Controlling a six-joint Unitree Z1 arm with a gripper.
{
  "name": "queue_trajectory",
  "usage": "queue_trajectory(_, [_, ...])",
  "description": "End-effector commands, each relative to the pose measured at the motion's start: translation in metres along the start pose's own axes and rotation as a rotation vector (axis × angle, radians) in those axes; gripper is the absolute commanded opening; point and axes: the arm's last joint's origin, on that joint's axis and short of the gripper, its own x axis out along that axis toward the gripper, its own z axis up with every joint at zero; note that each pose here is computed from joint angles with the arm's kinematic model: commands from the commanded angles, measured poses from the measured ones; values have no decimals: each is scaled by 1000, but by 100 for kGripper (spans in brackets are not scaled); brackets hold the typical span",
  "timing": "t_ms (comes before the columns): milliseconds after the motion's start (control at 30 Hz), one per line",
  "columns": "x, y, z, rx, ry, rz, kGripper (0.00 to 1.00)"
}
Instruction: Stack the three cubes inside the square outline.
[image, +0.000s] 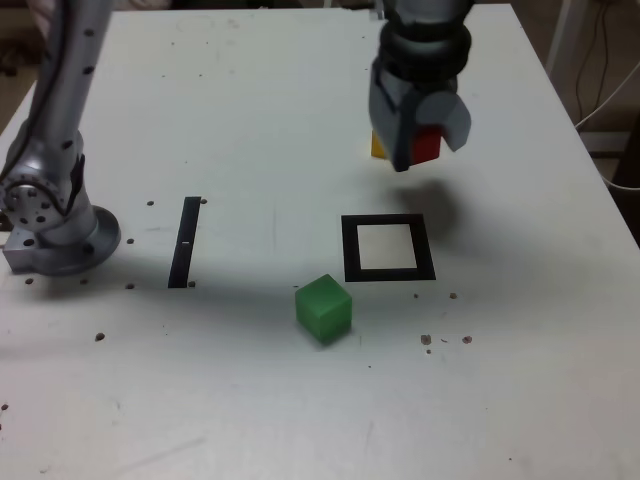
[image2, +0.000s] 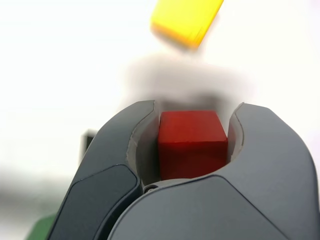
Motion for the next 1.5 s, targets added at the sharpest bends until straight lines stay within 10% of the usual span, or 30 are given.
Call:
queue_trajectory(0, [-39, -5, -31, 46, -45, -26, 27])
queue_trajectory(333, [-56, -44, -110, 315, 82, -3, 27])
queue_trajectory(867, [-26, -71, -88, 345, 43, -53, 27])
queue_trajectory(1467, [25, -68, -58, 377, 84, -119, 27])
